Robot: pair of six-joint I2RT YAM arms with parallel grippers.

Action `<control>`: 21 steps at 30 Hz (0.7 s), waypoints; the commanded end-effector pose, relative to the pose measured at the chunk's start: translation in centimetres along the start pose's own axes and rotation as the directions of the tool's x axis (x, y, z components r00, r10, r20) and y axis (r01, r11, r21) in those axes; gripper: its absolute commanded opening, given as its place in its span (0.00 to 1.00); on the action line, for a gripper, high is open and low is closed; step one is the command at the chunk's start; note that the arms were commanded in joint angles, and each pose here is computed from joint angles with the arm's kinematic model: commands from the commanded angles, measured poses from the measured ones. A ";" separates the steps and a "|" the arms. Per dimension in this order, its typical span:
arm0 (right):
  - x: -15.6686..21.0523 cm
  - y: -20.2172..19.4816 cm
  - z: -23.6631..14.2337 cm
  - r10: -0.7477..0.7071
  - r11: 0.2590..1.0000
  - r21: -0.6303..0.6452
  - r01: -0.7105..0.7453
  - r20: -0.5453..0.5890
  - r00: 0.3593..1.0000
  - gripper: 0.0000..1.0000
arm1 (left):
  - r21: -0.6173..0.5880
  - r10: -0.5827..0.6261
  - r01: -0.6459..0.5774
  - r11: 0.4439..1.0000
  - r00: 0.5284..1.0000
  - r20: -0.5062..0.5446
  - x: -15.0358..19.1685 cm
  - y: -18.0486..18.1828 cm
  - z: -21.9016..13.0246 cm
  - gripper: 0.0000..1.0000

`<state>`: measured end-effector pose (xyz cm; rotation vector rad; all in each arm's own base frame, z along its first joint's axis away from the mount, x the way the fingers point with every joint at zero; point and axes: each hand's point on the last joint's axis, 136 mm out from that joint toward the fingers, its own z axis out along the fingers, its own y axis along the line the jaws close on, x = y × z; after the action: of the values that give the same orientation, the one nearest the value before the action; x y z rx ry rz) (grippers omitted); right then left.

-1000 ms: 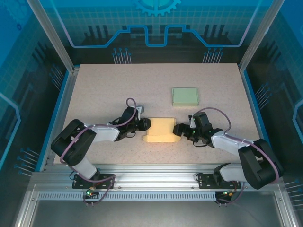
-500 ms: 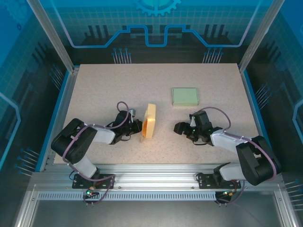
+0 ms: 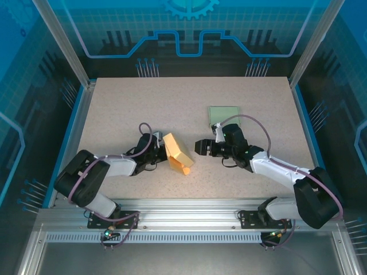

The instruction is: Fold the paper box

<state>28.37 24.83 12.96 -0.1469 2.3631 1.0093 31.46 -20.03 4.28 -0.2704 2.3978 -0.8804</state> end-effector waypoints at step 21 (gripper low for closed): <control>-3.6 4.1 0.5 0.045 0.998 -0.033 -0.048 -0.088 0.995 1.00 | 0.158 0.159 -0.160 0.974 0.987 0.018 0.9 -9.9 -0.9 0.12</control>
<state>30.61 28.37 17.77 -0.2200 2.3779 1.0643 29.44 -26.14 10.11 -0.0559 2.3155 -0.9888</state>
